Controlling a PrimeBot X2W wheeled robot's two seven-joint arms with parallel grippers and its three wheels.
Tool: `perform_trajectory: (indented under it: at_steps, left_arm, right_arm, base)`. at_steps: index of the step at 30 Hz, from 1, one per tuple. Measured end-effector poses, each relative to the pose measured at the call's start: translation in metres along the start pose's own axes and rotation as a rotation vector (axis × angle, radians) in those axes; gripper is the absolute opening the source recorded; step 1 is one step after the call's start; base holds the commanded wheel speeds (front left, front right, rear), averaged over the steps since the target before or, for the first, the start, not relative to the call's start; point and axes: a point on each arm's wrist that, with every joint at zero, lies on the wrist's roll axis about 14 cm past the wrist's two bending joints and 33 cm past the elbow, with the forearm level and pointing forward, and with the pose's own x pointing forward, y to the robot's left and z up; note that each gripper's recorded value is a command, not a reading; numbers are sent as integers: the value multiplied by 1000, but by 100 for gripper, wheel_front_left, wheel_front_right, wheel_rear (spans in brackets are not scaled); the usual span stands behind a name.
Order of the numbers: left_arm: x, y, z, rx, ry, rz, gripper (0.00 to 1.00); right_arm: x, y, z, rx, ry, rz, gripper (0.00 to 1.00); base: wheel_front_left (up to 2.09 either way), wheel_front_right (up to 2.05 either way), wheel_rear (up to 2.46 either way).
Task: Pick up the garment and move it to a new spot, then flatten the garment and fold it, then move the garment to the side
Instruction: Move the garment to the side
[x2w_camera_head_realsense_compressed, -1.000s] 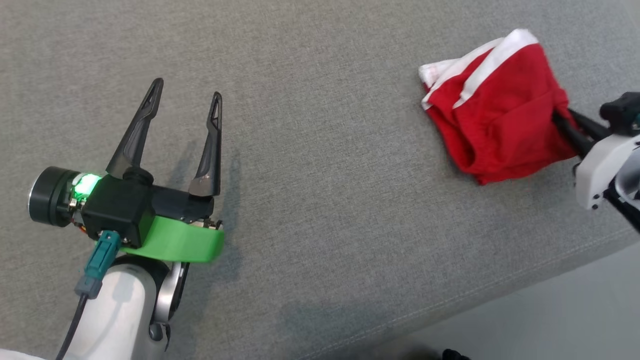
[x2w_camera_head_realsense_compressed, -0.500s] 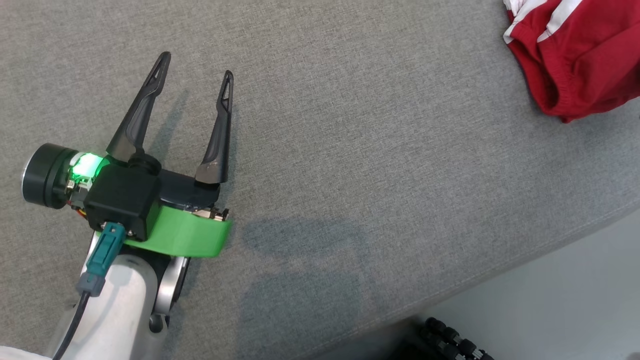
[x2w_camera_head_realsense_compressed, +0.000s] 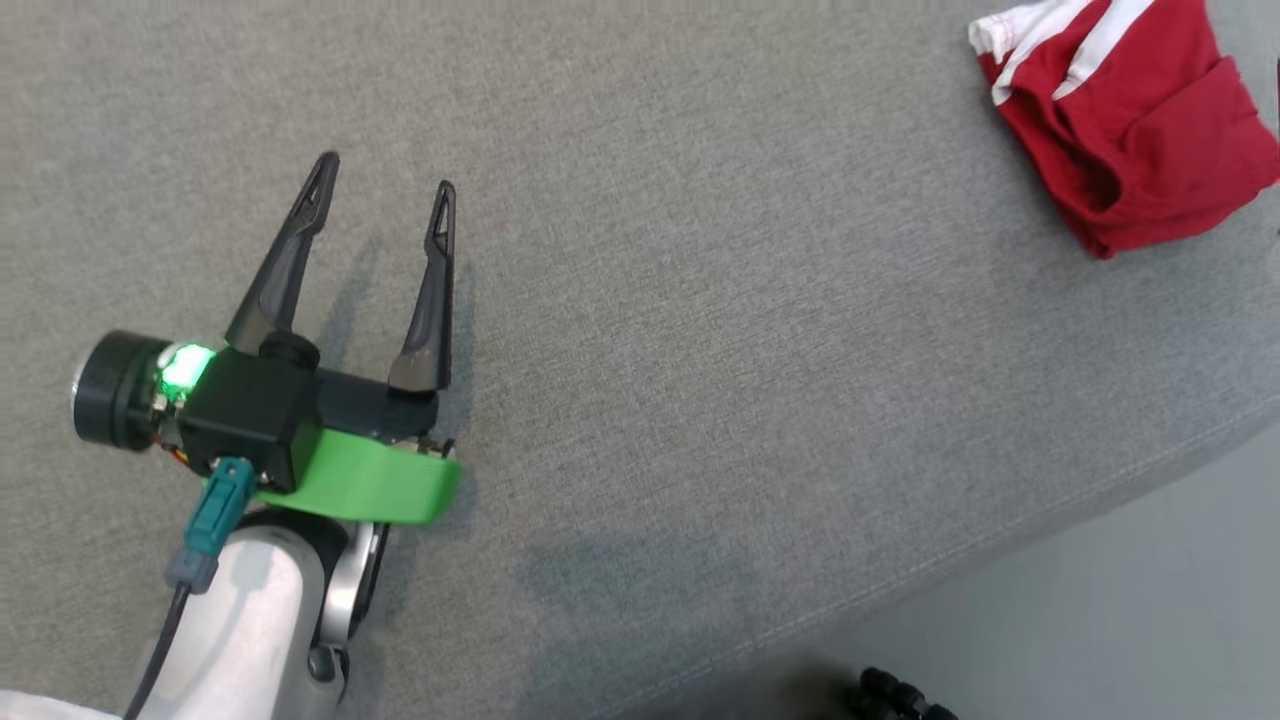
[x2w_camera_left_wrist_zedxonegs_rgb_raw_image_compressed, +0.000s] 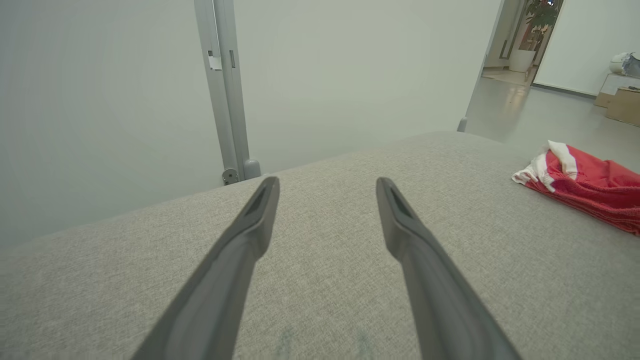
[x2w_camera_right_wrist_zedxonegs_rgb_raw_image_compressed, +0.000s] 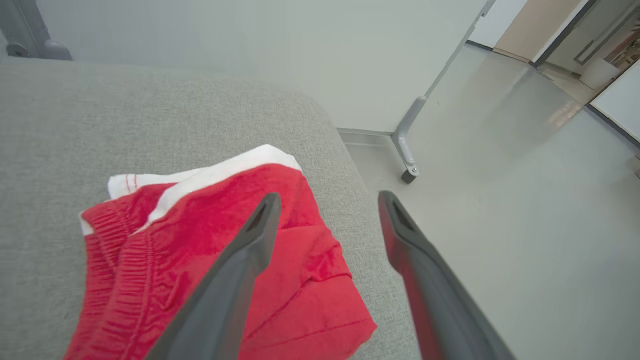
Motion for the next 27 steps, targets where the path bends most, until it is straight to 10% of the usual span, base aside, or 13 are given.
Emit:
perform_trajectory:
  at_steps: [27]
  left_arm:
    - [-137, 52, 54, 53, -9, 410, 100]
  right_arm:
    - [-108, 176, 79, 320, -393, 300, 100]
  base:
    - [0, 0, 0]
